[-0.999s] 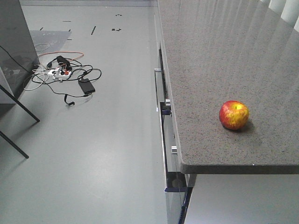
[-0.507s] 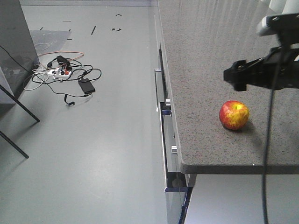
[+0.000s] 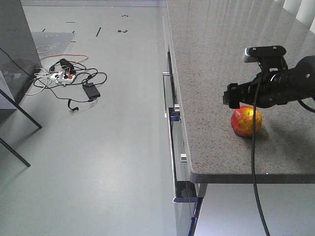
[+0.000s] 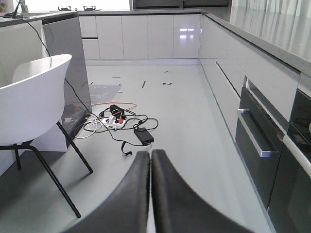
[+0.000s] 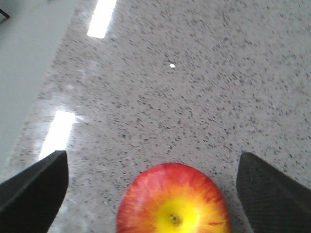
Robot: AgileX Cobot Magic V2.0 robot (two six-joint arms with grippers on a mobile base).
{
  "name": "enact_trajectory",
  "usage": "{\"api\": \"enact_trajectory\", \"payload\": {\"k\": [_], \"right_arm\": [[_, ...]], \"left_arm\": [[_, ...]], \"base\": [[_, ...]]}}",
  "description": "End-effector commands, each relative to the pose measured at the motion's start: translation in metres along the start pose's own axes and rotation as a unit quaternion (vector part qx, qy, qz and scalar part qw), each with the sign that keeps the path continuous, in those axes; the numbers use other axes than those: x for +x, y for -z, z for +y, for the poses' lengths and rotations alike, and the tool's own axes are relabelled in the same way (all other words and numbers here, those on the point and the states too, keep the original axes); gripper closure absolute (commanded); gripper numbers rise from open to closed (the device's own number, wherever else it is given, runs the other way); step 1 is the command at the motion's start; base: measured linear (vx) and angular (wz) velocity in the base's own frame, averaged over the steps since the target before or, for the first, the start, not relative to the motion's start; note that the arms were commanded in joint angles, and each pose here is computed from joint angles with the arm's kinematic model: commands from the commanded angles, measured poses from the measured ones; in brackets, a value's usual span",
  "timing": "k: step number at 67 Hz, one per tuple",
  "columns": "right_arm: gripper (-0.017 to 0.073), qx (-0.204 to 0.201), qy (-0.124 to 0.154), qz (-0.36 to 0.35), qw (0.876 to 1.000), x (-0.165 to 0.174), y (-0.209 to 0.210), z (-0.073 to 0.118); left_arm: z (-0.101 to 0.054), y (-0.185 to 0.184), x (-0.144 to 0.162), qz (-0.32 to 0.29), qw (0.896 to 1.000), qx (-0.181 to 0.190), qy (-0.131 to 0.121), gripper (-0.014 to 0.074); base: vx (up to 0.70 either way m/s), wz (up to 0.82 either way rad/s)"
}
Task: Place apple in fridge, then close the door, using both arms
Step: 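Lower the right gripper over the red-yellow apple and close on it, then lift the apple off the counter with the right gripper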
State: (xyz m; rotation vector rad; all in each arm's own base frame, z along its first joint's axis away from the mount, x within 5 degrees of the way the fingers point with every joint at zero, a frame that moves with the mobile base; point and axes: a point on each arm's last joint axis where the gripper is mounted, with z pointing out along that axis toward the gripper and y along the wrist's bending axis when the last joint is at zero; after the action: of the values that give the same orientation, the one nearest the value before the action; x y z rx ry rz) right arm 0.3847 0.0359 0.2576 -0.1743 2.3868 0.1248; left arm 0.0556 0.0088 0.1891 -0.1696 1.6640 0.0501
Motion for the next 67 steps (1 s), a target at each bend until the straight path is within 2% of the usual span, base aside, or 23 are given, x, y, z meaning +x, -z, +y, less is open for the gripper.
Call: {"api": "enact_trajectory", "payload": {"k": [1, 11, 50, 59, 67], "right_arm": [[-0.0101, 0.020, -0.002, -0.055, 0.998, -0.019, 0.016, -0.003], [-0.0097, 0.029, -0.008, -0.036, 0.999, -0.015, 0.010, -0.005], [-0.0073, 0.029, -0.003, 0.047, 0.998, 0.007, -0.021, -0.008], [-0.0015, 0.028, -0.003, 0.058, 0.998, 0.008, -0.019, -0.008], [0.0083, 0.027, -0.003, 0.061, 0.998, 0.008, -0.018, -0.007]], "left_arm": [[-0.002, 0.000, -0.002, -0.033, 0.999, 0.012, 0.002, 0.0601], [-0.002, 0.000, -0.002, -0.033, 0.999, 0.012, 0.002, 0.0601], [-0.002, 0.000, -0.002, -0.033, 0.999, 0.012, 0.002, 0.0601], [-0.002, 0.000, -0.002, -0.033, 0.999, 0.012, 0.002, 0.0601], [-0.002, 0.000, -0.002, -0.033, 0.999, 0.012, 0.002, 0.0601]], "base": [[0.00, 0.00], [0.00, 0.00], [0.00, 0.00], [0.00, 0.00], [0.00, 0.00]]}}
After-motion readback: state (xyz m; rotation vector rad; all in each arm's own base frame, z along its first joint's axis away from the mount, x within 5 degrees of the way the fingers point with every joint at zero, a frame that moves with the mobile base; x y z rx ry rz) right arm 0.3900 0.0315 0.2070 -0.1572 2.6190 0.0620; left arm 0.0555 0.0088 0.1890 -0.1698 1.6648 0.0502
